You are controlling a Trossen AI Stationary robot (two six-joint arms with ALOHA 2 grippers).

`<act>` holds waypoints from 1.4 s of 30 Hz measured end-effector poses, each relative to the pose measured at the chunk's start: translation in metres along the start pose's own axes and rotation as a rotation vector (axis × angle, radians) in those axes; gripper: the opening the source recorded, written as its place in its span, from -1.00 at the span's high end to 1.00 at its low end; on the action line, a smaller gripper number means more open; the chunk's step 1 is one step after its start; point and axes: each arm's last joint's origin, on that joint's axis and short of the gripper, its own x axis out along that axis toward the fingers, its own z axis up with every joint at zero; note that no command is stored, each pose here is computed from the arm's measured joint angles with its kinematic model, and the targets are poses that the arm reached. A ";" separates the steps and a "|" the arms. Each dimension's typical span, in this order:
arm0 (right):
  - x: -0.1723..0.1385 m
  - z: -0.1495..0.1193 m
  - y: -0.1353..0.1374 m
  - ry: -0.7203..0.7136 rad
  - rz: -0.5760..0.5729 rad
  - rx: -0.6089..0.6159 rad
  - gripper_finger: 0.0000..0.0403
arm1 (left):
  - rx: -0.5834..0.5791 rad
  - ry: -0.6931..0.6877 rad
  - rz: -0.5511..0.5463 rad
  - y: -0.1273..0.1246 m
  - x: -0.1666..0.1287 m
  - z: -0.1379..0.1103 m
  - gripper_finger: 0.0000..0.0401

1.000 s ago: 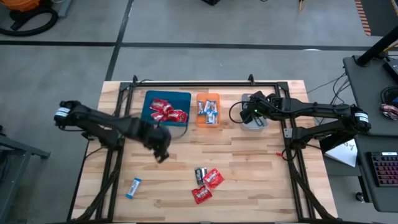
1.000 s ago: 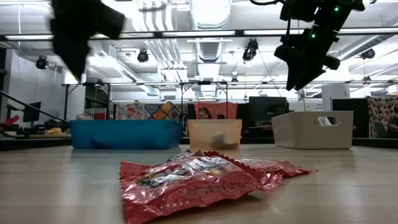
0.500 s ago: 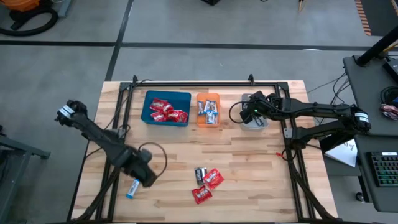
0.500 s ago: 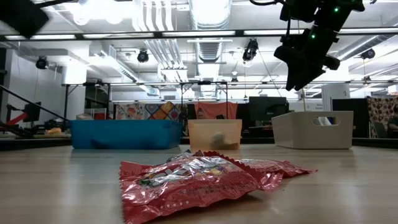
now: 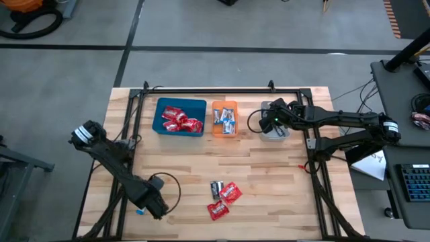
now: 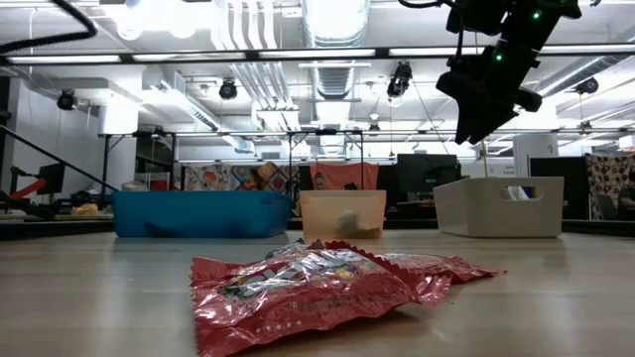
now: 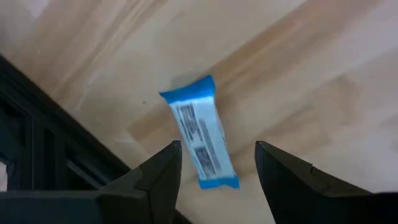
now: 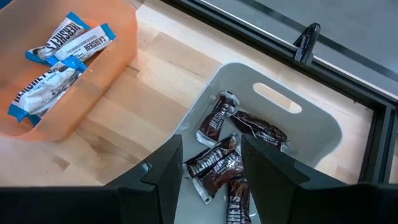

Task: Sort candy
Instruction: Put the white chocolate bar into the orange bin

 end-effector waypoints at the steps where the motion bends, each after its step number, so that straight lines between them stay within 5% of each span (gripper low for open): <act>1: 0.000 0.000 0.000 -0.001 0.000 0.001 0.23 | -0.003 -0.012 0.014 -0.001 0.004 0.001 0.09; 9: 0.000 0.000 0.000 -0.002 0.002 0.002 0.23 | -0.032 -0.099 0.140 -0.005 0.026 0.008 0.23; 18: 0.000 0.000 0.000 -0.002 0.002 -0.004 0.23 | -0.056 -0.101 0.143 -0.010 0.037 0.007 0.36; 27: 0.000 0.000 0.000 -0.002 0.002 -0.015 0.23 | -0.035 -0.107 0.139 -0.014 0.041 0.007 0.91; 32: 0.000 0.000 0.000 -0.002 0.002 -0.018 0.23 | 0.008 -0.136 0.119 -0.017 0.034 0.006 0.95; 42: 0.000 0.000 0.000 -0.002 0.002 -0.041 0.23 | 0.064 -0.522 -0.108 -0.017 -0.023 0.020 1.00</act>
